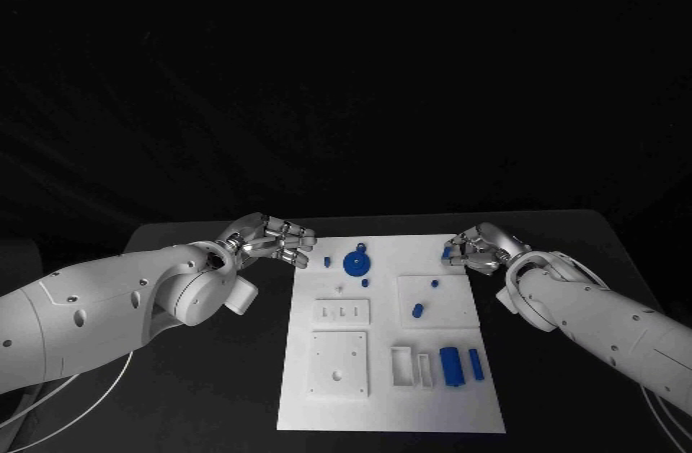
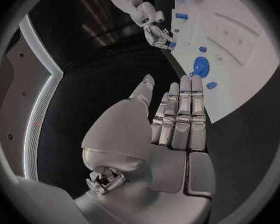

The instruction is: Assemble the parts on the task board

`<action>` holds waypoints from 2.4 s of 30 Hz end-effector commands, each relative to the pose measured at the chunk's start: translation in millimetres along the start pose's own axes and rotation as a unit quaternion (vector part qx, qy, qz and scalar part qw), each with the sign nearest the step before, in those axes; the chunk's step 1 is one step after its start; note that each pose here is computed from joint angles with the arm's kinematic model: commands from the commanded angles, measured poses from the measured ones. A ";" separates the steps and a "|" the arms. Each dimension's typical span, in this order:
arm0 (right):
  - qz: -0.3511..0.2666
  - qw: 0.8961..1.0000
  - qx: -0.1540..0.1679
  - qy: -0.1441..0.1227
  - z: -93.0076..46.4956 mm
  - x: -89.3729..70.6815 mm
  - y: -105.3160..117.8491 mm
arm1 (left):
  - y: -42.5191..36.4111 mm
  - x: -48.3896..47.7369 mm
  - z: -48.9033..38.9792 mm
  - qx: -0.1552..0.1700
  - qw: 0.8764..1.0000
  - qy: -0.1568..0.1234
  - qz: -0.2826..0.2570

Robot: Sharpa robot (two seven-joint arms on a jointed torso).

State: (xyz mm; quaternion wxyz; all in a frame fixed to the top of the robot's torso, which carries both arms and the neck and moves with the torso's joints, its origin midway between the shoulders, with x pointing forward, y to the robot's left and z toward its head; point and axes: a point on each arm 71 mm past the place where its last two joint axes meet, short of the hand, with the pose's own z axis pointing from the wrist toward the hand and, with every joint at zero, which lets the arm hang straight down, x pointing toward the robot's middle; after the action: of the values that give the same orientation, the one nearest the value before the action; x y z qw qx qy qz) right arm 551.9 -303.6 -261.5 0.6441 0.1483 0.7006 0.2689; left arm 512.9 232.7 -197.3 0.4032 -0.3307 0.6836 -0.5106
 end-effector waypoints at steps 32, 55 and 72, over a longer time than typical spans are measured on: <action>-0.033 0.999 0.009 -0.019 -1.3 12.5 6.7 | -0.6 1.9 -0.3 0.001 1.000 0.011 0.001; -0.037 0.999 0.014 -0.024 -2.0 11.3 2.0 | 0.0 1.8 -0.3 -0.003 1.000 0.012 0.002; -0.031 0.998 0.009 -0.053 -2.3 8.3 7.1 | 0.1 1.6 -0.4 -0.004 1.000 0.012 0.002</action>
State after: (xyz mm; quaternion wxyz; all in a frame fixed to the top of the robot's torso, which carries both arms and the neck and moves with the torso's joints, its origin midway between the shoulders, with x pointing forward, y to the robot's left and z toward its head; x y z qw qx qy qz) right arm 548.0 -294.4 -265.9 0.6794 0.1443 0.6796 0.2360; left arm 512.5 233.6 -198.3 0.3996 -0.3300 0.6893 -0.5062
